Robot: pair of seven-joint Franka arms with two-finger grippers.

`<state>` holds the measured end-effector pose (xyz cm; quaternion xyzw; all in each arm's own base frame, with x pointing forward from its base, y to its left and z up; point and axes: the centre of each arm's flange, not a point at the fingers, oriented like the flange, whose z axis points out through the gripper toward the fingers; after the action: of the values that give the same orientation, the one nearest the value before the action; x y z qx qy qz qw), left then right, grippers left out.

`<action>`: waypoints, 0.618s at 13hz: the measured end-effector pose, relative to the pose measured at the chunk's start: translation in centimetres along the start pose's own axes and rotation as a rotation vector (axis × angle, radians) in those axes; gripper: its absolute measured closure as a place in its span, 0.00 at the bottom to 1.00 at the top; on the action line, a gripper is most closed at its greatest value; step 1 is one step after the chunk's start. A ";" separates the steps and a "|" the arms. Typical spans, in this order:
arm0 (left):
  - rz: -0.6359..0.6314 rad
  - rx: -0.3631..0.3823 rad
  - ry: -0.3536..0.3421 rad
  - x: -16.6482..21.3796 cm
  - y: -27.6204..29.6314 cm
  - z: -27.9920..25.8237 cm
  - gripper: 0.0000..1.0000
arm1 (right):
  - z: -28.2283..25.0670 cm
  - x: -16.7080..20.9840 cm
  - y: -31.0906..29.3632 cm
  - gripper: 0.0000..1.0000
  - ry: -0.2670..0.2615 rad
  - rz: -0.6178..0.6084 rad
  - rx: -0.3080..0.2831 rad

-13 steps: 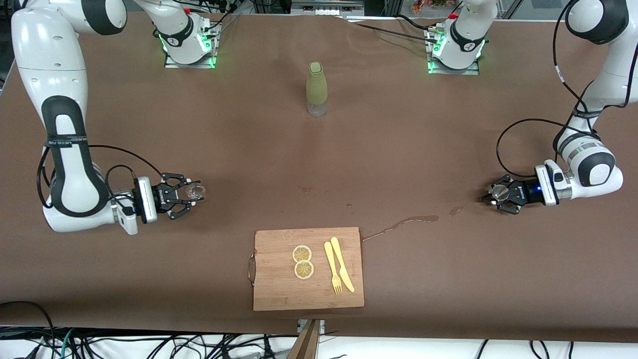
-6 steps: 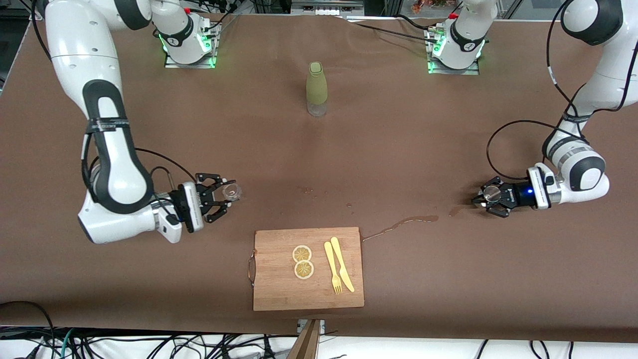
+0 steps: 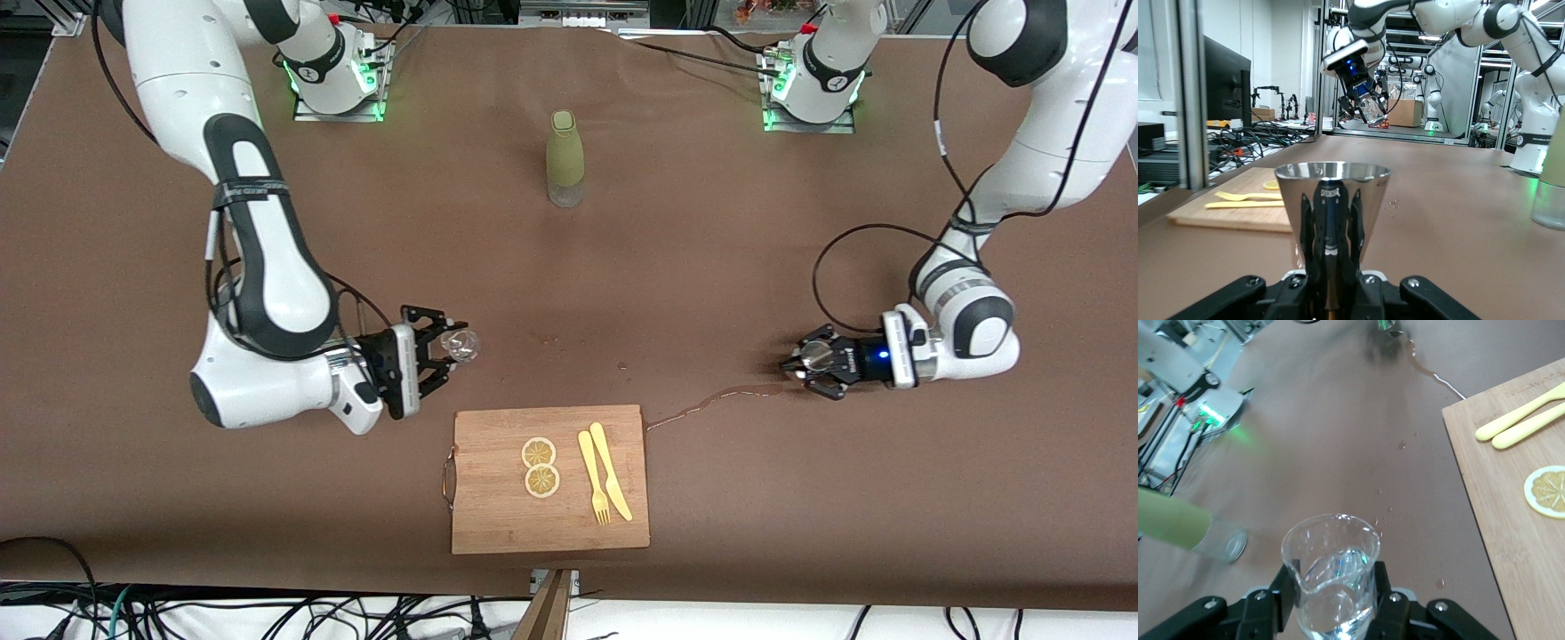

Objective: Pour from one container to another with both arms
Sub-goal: 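Lift the beaker with the right gripper while the left gripper brings the jigger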

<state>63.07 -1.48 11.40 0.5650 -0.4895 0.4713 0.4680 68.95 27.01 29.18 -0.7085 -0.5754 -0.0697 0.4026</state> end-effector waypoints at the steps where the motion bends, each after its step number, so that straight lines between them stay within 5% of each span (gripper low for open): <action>1: -0.002 -0.003 -0.015 0.0 0.0 2.1 0.92 | 1.0 1.0 -0.3 0.51 -0.005 0.016 -0.014; 8: -0.048 -0.007 -0.050 -0.9 1.6 15.3 0.92 | 6.4 7.3 -2.9 0.51 -0.084 0.098 -0.122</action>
<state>62.54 -16.65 8.78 0.5865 -0.4891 0.4440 0.4686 66.52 36.71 30.42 -0.7613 -0.5511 -0.0549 0.3371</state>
